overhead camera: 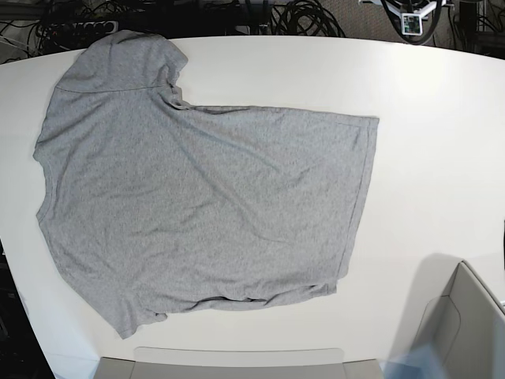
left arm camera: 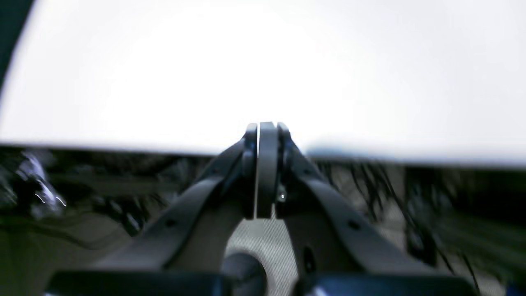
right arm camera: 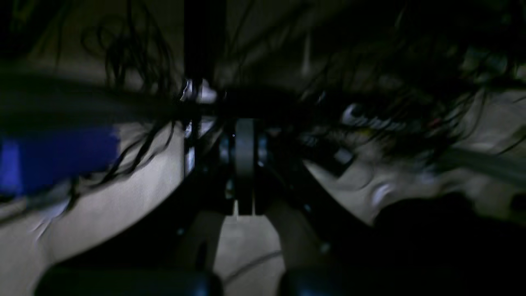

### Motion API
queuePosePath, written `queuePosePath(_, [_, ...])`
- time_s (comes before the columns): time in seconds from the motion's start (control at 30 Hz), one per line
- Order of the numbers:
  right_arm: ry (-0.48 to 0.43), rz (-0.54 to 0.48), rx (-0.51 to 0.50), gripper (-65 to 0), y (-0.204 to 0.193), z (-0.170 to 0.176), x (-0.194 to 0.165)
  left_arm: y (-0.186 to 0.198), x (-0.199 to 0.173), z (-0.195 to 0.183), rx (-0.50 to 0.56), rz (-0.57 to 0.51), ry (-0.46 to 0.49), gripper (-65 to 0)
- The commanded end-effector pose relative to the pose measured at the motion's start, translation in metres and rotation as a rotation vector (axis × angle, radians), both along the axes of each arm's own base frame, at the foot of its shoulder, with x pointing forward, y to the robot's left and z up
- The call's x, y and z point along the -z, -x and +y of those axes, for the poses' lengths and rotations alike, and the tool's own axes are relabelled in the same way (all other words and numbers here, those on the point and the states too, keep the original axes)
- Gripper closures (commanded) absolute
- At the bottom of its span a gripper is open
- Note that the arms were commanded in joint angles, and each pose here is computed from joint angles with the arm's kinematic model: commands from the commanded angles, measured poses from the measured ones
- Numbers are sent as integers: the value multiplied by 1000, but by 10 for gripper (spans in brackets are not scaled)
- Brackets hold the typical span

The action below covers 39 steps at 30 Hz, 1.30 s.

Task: Fold the T-shirt properly
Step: 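Move both grippers down toward the shirt's shoulder corners, then grasp the grey shirt's shoulder corners with both grippers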

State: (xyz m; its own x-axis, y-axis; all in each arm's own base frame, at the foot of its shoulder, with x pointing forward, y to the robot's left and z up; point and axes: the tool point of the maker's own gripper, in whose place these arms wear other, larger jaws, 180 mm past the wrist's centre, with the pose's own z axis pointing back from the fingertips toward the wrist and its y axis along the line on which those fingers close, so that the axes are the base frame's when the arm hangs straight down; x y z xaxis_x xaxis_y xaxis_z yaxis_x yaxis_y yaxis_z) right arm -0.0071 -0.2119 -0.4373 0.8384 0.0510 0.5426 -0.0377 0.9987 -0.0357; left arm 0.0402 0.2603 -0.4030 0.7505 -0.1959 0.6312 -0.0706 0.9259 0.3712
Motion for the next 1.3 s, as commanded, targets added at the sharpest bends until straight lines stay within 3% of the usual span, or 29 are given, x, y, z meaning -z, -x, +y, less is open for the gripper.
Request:
queuePosePath(0.0, [25, -35, 2, -3, -6, -10, -12, -14, -23, 7, 1, -46, -31, 0])
queuePosePath(0.13, [63, -150, 0, -3, -41, -20, -42, -45, -64, 8, 16, -160, -63, -1])
queuePosePath(0.27, [88, -253, 5, -10, -68, -22, -72, -52, -71, 10, 17, -188, -75, -1])
queuePosePath(0.47, [146, -374, 3, -111, -98, -35, -108, -61, -75, 12, 16, -217, -81, -53])
queuePosePath(0.7, [152, -415, -109, -147, -121, -32, -117, -85, -82, 10, 15, -287, -74, -94])
queuePosePath(0.93, [161, -523, -76, -147, -164, -38, -124, -112, -100, 11, 50, -386, -96, -155])
queuePosePath(1.07, [89, -487, -14, -148, -172, -35, -122, -117, -110, 4, 81, -454, -95, -182])
queuePosePath(1.27, [-105, -390, -109, -150, -159, -5, -121, -123, -104, -25, 138, -470, -24, -253])
